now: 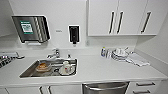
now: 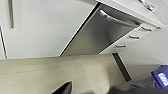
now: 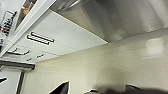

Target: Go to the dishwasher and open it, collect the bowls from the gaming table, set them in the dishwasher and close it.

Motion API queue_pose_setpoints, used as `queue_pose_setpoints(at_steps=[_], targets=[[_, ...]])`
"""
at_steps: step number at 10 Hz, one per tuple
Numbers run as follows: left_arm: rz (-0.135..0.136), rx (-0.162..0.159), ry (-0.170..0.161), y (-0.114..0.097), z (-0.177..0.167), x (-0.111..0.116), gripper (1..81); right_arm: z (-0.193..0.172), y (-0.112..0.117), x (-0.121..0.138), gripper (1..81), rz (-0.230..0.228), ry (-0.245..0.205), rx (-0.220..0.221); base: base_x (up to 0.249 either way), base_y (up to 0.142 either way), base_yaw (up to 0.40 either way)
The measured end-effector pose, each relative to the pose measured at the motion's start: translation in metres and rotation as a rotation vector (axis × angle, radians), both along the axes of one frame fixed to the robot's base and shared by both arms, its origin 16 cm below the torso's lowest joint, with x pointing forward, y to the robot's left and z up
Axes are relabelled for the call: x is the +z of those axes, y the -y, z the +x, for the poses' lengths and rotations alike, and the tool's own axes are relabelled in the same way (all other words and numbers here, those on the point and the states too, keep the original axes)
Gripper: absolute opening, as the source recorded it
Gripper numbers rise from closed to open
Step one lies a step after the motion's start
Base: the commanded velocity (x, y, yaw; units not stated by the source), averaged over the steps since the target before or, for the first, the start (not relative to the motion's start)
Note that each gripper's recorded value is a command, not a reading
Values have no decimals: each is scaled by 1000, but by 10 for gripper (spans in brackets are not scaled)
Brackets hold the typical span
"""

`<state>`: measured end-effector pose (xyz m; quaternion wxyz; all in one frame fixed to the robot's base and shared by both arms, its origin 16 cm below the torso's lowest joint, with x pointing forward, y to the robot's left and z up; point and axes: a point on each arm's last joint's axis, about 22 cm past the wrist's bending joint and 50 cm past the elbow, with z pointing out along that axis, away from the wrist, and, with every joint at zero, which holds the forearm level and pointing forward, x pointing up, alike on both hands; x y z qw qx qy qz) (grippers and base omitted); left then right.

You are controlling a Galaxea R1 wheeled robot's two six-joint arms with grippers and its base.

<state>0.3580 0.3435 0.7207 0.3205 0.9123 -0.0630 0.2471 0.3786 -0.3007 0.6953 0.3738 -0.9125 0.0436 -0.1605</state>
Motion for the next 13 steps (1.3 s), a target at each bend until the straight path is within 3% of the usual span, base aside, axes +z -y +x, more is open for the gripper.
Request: queue_pose_setpoints(at_steps=[3, 4, 6, 9, 11, 13], targets=[[-17, -2, -29, 6, 22, -22, 811, 34, -12, -11, 811, 28, -34, 27, 0, 0, 0], [-29, -13, -26, 13, 29, -20, 811, 42, -15, -14, 811, 35, -44, 34, 0, 0, 0], [-42, -26, 20, 18, 40, -3, 811, 52, -16, -20, 811, 41, -38, 33, 0, 0, 0], [-69, -88, 95, 40, 45, 22, 811, 67, -17, -27, 811, 50, -20, 20, 0, 0, 0], [-83, -121, 106, 52, 36, 21, 811, 77, -16, -34, 811, 49, -34, 17, 0, 0, 0], [-87, -134, 88, 55, 40, 2, 811, 95, -17, -45, 811, 55, -57, 10, 0, 0, 0]])
